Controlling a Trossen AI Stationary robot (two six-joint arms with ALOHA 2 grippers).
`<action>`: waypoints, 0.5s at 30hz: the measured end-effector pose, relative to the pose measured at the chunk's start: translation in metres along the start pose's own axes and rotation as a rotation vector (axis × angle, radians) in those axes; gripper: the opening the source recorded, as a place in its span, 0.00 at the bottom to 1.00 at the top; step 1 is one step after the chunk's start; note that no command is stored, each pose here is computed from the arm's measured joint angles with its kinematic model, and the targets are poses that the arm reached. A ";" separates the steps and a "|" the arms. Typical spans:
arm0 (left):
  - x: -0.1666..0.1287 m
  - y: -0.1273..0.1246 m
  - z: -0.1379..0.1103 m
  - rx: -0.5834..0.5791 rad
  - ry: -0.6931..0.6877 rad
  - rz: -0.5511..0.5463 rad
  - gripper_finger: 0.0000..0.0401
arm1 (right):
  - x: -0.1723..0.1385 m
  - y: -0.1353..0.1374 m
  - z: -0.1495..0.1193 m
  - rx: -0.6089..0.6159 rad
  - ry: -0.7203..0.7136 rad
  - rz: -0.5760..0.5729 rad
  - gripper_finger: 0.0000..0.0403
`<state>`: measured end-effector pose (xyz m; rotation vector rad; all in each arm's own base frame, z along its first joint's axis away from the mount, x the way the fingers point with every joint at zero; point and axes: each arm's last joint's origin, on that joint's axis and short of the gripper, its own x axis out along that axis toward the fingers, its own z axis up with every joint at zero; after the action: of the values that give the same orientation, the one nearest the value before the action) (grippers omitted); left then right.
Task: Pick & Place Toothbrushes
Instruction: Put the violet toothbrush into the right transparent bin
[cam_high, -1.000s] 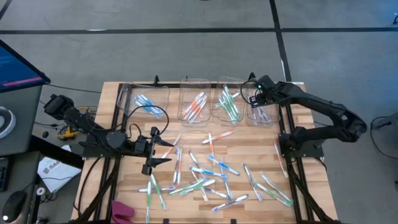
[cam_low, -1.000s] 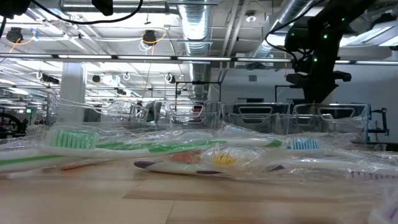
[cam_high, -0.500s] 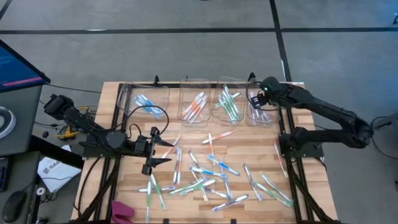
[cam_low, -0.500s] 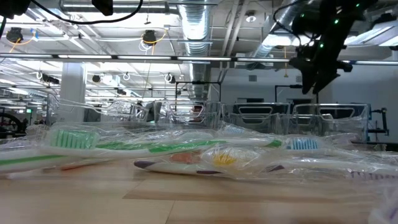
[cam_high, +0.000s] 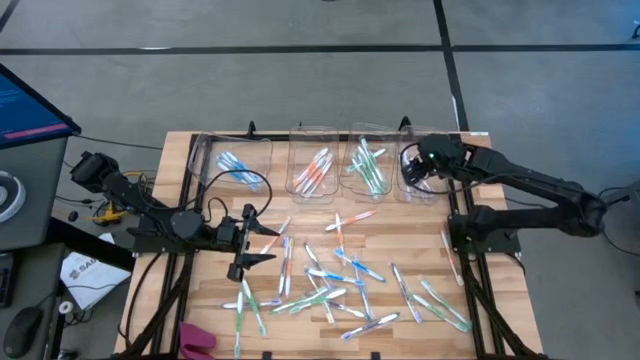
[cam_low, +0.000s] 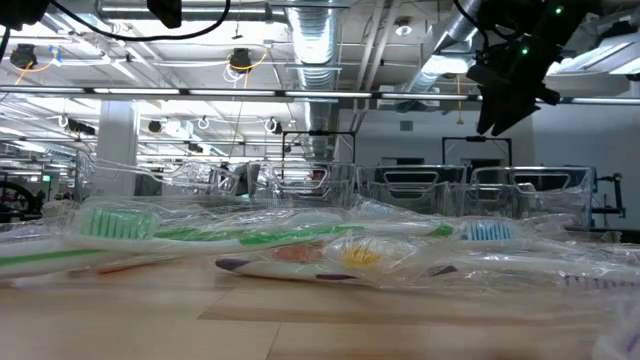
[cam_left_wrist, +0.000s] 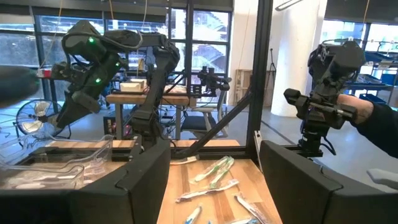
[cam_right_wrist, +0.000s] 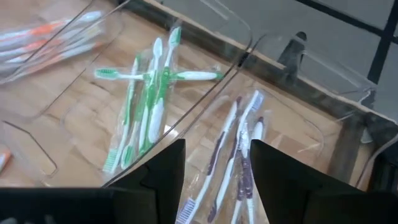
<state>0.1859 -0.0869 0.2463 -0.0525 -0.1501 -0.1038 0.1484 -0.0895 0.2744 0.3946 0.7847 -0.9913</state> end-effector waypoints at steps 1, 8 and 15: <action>0.000 0.000 0.000 0.000 0.000 0.000 0.60 | 0.001 0.001 0.000 -0.004 0.004 0.000 0.43; 0.000 0.000 0.000 0.000 0.000 0.000 0.60 | 0.003 0.005 -0.001 -0.023 0.015 0.007 0.43; 0.000 0.000 0.000 0.005 0.002 0.000 0.60 | 0.002 0.004 -0.002 -0.024 0.022 0.004 0.43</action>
<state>0.1859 -0.0869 0.2461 -0.0470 -0.1482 -0.1034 0.1519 -0.0871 0.2714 0.3869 0.8150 -0.9746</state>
